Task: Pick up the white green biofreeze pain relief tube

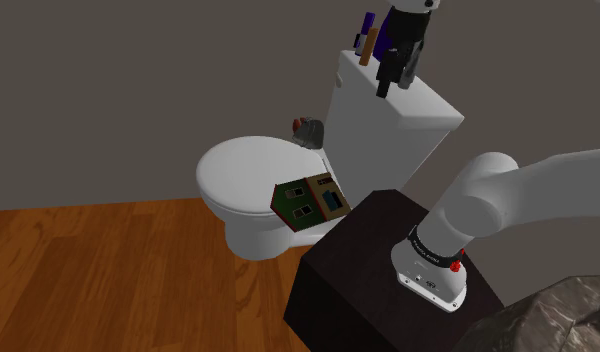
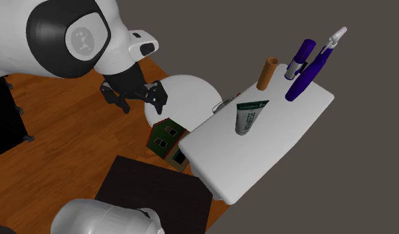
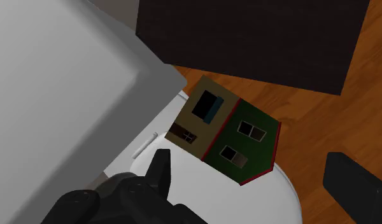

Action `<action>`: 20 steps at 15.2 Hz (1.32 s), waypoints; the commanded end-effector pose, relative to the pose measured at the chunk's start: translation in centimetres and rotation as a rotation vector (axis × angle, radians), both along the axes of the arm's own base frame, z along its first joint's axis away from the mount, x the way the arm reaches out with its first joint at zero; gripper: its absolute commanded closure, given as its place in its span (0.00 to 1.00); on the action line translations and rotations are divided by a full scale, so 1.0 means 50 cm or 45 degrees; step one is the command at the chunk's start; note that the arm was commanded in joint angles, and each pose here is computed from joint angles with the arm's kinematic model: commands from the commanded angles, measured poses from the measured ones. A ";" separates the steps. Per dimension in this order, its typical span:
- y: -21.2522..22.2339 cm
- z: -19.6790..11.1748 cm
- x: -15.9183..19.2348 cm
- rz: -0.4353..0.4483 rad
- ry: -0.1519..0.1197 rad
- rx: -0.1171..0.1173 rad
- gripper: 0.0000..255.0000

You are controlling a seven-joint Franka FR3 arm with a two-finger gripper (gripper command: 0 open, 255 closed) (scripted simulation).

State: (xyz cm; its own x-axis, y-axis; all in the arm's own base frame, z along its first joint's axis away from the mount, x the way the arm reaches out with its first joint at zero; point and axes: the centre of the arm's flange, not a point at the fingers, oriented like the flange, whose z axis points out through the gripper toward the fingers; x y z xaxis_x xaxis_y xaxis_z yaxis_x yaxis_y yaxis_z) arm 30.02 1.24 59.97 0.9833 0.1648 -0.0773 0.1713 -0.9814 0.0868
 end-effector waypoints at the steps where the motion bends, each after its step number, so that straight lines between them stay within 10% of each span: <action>1: 0.000 0.000 0.000 0.000 0.000 0.000 0.00; 11: -0.259 0.101 -0.066 0.814 -0.048 0.104 0.00; 20: -0.492 0.174 0.017 1.547 -0.092 0.198 0.00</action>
